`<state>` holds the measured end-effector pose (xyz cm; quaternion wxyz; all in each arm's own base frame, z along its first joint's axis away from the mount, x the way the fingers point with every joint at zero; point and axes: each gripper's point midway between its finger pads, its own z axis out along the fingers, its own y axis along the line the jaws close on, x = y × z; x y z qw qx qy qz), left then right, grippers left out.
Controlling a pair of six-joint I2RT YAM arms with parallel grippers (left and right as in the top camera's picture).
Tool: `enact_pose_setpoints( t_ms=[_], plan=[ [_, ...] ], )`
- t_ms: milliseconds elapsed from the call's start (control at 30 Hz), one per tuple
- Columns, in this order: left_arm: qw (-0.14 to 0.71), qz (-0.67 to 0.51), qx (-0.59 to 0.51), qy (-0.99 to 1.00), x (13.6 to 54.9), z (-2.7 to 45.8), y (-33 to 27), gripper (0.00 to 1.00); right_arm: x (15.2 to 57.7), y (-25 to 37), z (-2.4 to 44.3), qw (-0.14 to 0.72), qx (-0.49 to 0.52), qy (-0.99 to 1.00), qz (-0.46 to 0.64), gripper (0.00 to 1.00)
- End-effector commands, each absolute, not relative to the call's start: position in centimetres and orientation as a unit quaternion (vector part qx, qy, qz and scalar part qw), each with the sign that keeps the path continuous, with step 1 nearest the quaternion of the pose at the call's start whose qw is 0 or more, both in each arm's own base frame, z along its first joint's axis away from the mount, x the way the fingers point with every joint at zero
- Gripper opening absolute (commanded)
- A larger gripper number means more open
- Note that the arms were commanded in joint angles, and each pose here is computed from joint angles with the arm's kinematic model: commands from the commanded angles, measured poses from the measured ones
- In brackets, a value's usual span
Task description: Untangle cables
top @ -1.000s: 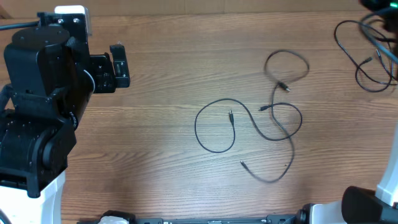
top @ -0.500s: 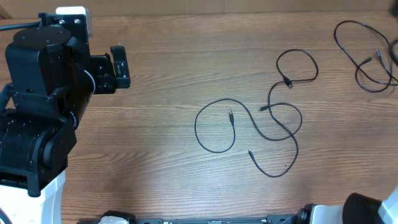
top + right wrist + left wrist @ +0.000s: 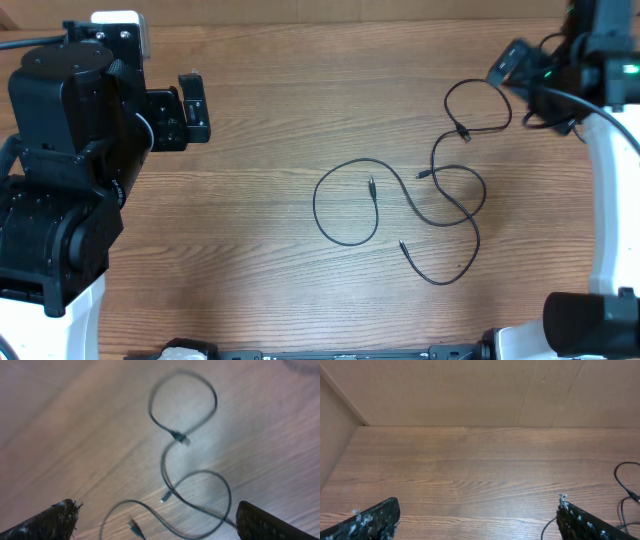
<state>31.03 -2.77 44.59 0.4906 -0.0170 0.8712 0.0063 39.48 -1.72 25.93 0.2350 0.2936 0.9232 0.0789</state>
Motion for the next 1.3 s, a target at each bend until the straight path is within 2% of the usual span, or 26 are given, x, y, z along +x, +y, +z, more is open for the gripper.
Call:
enact_pose_setpoints(
  t_ms=[0,300,333,400,600,933,1267],
  plan=[
    [0.496,0.003,-0.008,0.868,30.9,45.1,-3.0,1.0,39.1,-1.1,21.3,0.194,0.341,0.917,0.074,1.0],
    [0.483,0.006,-0.006,0.876,30.5,44.5,-2.9,1.0,39.6,6.8,12.3,0.158,0.273,0.93,0.19,1.0],
    [0.481,0.007,-0.006,0.877,30.5,44.4,-2.9,1.0,39.4,7.2,11.4,0.156,0.27,0.93,0.194,0.97],
    [0.478,0.008,-0.006,0.878,30.4,44.2,-2.8,1.0,39.0,7.4,9.9,0.154,0.272,0.931,0.191,0.91],
    [0.473,0.009,-0.005,0.881,30.2,44.0,-2.8,0.99,37.2,5.8,5.8,0.128,0.301,0.936,0.133,0.91],
    [0.469,0.009,-0.005,0.883,30.1,43.8,-2.8,1.0,38.1,5.9,2.6,0.115,0.295,0.94,0.128,0.9],
    [0.465,0.01,-0.004,0.885,30.0,43.6,-2.8,1.0,39.9,5.1,1.9,0.162,0.174,0.967,0.091,0.87]
  ],
)
